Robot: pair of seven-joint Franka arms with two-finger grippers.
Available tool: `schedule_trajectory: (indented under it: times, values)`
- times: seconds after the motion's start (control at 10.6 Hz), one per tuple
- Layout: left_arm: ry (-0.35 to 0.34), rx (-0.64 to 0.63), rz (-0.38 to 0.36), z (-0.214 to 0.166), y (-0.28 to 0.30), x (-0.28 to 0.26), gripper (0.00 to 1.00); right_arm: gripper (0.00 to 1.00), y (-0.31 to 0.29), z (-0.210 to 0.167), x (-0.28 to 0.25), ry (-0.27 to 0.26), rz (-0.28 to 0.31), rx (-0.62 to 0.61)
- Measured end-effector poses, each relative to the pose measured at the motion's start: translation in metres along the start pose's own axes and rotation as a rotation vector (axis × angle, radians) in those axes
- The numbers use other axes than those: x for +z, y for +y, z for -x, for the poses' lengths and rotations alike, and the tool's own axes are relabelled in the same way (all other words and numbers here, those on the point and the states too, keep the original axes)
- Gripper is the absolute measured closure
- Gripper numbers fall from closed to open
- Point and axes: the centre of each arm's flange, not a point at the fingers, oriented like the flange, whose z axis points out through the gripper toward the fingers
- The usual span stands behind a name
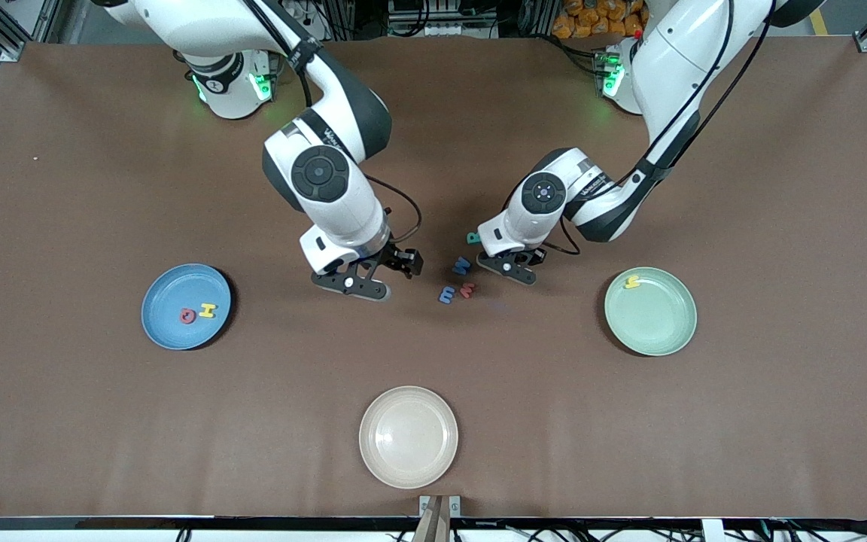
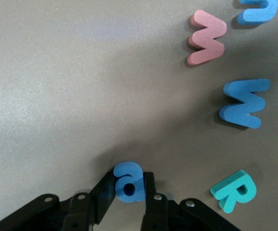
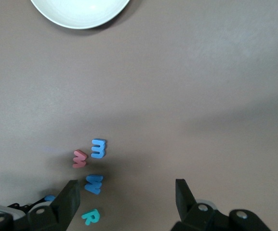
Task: Sort uppercase to blue plate, lowercase to green plate
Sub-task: 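Place the a on the green plate while the right gripper lowers over W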
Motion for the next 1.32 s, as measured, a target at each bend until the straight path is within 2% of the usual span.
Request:
schedule_trajectory:
  times: [0.47, 0.75, 1.03, 1.32]
  values:
    - [0.001, 0.001, -0.002, 0.000, 0.001, -0.002, 0.72, 0.15, -0.018, 0.015, 0.038, -0.004, -0.021, 0.078]
    - [-0.044, 0.024, -0.043, -0.006, -0.016, -0.006, 0.72, 0.18, -0.029, 0.029, 0.070, 0.010, -0.022, 0.121]
    - [-0.089, 0.094, -0.095, -0.024, -0.043, -0.039, 0.72, 0.20, -0.035, 0.041, 0.093, 0.006, -0.001, 0.152]
    - [-0.101, 0.211, -0.126, -0.035, -0.100, -0.076, 0.72, 0.22, -0.050, 0.062, 0.114, 0.013, -0.035, 0.207]
